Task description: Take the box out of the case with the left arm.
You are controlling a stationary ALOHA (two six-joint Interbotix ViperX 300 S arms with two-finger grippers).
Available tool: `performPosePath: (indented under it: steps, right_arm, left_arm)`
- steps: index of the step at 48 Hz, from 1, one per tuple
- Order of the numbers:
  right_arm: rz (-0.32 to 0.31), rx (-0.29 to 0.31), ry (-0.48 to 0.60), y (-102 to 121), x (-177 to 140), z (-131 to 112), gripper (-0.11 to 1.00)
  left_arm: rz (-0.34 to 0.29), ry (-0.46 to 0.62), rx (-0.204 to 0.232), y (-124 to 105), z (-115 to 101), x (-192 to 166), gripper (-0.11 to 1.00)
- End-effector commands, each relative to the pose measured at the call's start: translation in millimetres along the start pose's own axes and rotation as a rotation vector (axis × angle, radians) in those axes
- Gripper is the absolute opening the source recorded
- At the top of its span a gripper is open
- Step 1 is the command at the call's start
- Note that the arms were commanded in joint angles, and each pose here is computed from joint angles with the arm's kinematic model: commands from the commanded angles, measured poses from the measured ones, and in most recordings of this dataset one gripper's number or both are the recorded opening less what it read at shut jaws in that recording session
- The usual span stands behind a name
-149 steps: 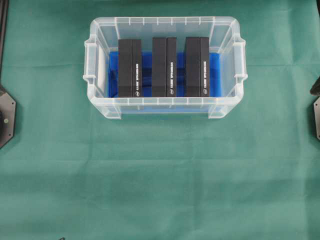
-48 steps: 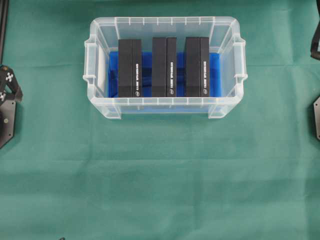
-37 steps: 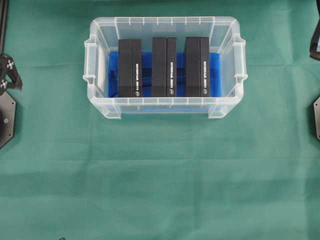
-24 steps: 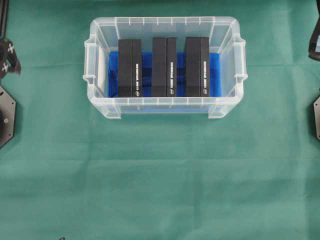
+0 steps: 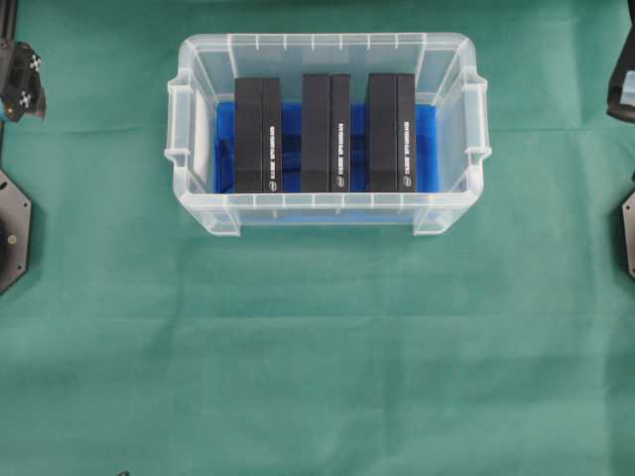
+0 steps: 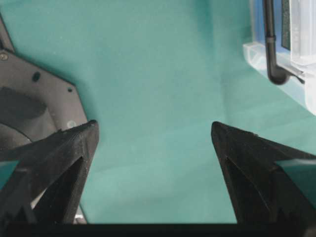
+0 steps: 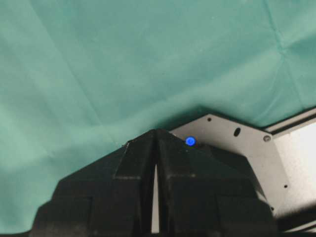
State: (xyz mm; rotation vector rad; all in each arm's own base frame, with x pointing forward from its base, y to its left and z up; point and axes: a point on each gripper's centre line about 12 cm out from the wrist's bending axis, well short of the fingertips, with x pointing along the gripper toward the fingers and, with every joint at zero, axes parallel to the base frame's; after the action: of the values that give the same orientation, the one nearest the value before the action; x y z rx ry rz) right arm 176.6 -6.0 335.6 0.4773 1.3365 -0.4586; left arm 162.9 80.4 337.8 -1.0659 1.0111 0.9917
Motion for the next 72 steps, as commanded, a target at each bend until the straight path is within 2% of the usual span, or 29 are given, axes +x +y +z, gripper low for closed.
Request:
performPosePath:
  steps: [1,27,37,46,52,58,72]
  right_arm:
    - [0.011,0.004,-0.022,1,-7,3,0.00]
    - [0.011,0.004,-0.022,1,-7,3,0.00]
    - [0.009,0.004,-0.019,1,-7,3,0.00]
    - [0.009,0.004,-0.019,1,-7,3,0.00]
    - [0.008,0.006,-0.020,0,-7,3,0.00]
    - [0.000,0.005,-0.019,1,-6,4,0.00]
    - [-0.023,0.000,0.003,3,0,9,0.00]
  left_arm:
    - [-0.024,-0.014,-0.002,-3,3,-7,0.94]
    - [-0.025,-0.007,-0.012,-4,3,-6,0.94]
    - [-0.015,0.011,-0.003,-19,7,-2,0.94]
    - [-0.016,0.025,-0.015,-49,15,5,0.94]
    - [-0.045,0.020,-0.032,-76,22,7,0.94]
    - [-0.041,0.029,-0.047,-103,29,14,0.94]
    - [-0.055,0.038,-0.050,-167,39,26,0.94]
